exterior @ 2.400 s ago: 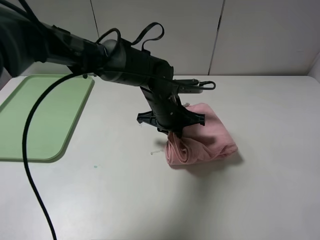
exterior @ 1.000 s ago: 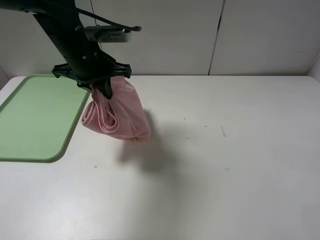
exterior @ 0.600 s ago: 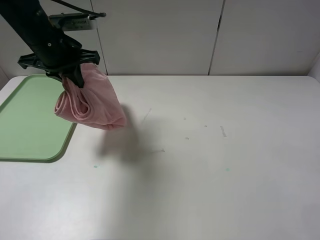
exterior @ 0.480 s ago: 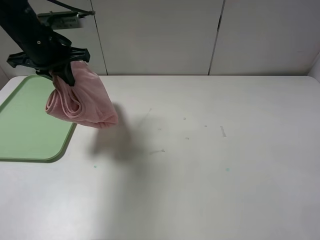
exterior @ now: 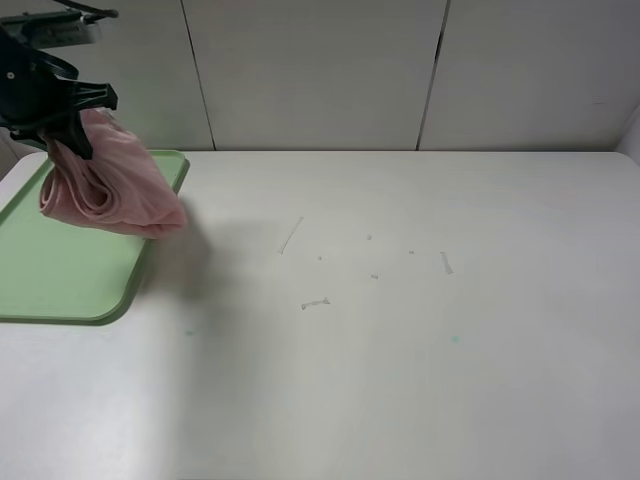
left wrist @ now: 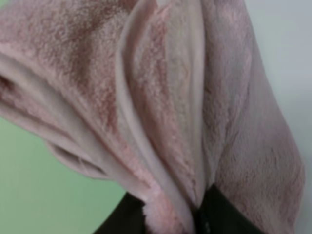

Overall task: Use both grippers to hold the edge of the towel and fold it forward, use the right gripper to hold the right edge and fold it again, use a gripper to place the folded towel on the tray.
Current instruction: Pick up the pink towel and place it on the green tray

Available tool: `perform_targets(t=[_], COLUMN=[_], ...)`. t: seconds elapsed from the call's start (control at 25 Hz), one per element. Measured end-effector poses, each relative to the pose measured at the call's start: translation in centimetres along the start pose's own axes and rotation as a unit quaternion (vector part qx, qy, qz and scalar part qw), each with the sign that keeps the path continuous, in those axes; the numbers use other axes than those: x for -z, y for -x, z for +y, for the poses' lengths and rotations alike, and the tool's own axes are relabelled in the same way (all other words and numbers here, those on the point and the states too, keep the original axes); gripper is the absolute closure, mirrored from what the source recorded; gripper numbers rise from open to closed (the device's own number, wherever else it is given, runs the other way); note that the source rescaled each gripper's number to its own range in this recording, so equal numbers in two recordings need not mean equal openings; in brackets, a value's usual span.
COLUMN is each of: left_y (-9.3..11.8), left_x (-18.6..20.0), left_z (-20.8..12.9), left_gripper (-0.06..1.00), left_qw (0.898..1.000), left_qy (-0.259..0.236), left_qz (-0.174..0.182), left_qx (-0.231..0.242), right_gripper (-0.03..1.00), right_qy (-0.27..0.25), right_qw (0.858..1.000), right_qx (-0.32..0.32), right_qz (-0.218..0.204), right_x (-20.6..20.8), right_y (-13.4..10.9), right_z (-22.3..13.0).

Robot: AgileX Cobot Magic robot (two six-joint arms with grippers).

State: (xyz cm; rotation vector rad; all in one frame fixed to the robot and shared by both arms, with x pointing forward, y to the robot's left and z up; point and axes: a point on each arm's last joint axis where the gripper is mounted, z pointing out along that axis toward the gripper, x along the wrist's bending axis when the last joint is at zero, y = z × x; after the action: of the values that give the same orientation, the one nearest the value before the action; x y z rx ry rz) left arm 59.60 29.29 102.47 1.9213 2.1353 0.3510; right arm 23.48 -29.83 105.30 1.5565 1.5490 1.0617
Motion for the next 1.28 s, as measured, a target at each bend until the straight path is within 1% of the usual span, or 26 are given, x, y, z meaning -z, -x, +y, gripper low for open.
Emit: perform_targets(t=[0.28,0.4,0.64,0.76,1.04,1.12,1.16,1.2,1.28], left_y=[-2.6,-3.6,-5.1,-5.4,-5.4,-5.4,-5.4,-5.4,-5.5], left_x=[-0.4,-1.4,-3.4,-4.7,-6.9,-7.2,-7.3,-7.4,-7.5], left_z=[1.0,1.3,2.4,2.5,1.9,1.5,1.3,1.2,1.0], left_gripper=[0.80,0.80,0.80,0.80,0.79,0.75,0.71,0.67,0.55], left_qw=[0.999,0.998,0.994,0.994,0.996,0.996,0.997,0.997,0.997], left_qy=[0.039,0.049,0.087,0.086,0.062,0.055,0.052,0.050,0.044], left_qz=[0.009,0.012,0.017,0.017,0.019,0.019,0.019,0.020,0.023], left_qx=[0.030,0.042,0.059,0.061,0.061,0.061,0.061,0.060,0.056], right_gripper=[-0.03,-0.03,-0.03,-0.03,-0.03,-0.03,-0.03,-0.03,-0.03], right_qy=[0.000,0.000,0.000,0.000,0.000,0.000,0.000,0.000,0.000], right_qw=[1.000,1.000,1.000,1.000,1.000,1.000,1.000,1.000,1.000], right_qx=[0.000,0.000,0.000,0.000,0.000,-0.001,-0.001,-0.001,-0.001], right_qz=[0.000,0.000,0.000,0.000,0.000,0.001,0.001,0.001,0.001], right_x=[0.0,0.0,0.0,0.0,0.0,0.0,0.0,0.0,0.0], right_y=[0.0,0.0,0.0,0.0,0.0,0.0,0.0,0.0,0.0], right_z=[0.0,0.0,0.0,0.0,0.0,0.0,0.0,0.0,0.0])
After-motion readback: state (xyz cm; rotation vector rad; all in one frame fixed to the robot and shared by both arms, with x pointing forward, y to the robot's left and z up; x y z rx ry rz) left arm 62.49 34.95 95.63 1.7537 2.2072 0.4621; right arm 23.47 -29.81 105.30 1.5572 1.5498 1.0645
